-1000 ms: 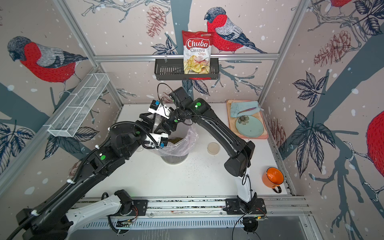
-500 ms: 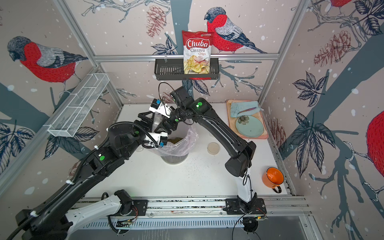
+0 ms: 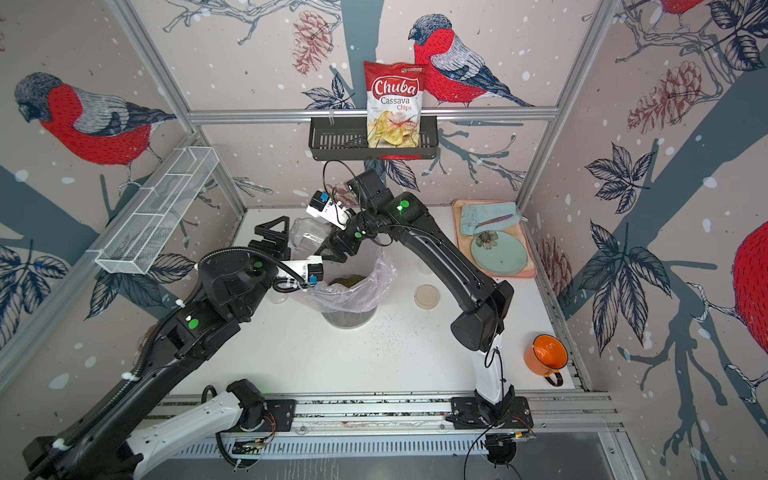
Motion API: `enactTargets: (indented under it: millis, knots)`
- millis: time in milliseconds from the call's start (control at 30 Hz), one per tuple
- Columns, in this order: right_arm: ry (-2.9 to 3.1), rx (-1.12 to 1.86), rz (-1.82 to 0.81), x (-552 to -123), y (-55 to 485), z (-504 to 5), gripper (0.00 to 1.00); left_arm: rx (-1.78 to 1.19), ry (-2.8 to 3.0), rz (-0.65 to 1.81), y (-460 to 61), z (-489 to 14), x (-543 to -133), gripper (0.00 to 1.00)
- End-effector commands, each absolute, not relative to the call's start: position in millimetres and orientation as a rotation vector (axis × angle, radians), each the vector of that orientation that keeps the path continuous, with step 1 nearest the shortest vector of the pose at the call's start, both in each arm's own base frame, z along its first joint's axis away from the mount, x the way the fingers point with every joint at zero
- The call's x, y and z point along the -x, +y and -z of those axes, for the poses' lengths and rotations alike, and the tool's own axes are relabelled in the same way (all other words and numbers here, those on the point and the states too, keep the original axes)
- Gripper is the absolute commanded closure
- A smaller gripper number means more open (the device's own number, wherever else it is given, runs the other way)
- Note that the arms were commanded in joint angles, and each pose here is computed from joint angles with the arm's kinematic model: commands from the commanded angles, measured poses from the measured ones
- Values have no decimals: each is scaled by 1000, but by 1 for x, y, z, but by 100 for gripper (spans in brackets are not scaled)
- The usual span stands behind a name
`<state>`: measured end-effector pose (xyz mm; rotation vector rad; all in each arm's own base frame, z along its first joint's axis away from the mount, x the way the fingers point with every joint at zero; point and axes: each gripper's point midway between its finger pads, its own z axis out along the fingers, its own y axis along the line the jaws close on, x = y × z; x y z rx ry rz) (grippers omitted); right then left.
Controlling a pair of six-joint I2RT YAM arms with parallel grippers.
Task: Empty moldy mung beans from jars
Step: Pour the moldy mung beans from the jar into the trash bin.
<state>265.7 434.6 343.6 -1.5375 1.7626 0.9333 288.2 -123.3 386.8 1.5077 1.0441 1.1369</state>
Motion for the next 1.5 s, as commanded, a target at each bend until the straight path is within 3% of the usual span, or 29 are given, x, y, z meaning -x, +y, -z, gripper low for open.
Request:
enactTargets:
  millis: [0,667,933,1467]
  knots:
    - [1701,1505,-952,-270,442,-358,64,-1405,1069,-1118,-119,-400,-288,3]
    - [1712,1434,-962,-283,443,-363,65,-883,1304,-748,-100,-455,-278,3]
    - [1714,1408,-985,-285,446,-365,65,-533,1294,-495,-85,-489,-262,3]
    - [1693,1303,-1004,-293,441,-377,65,28,1401,-129,-47,-498,-255,3]
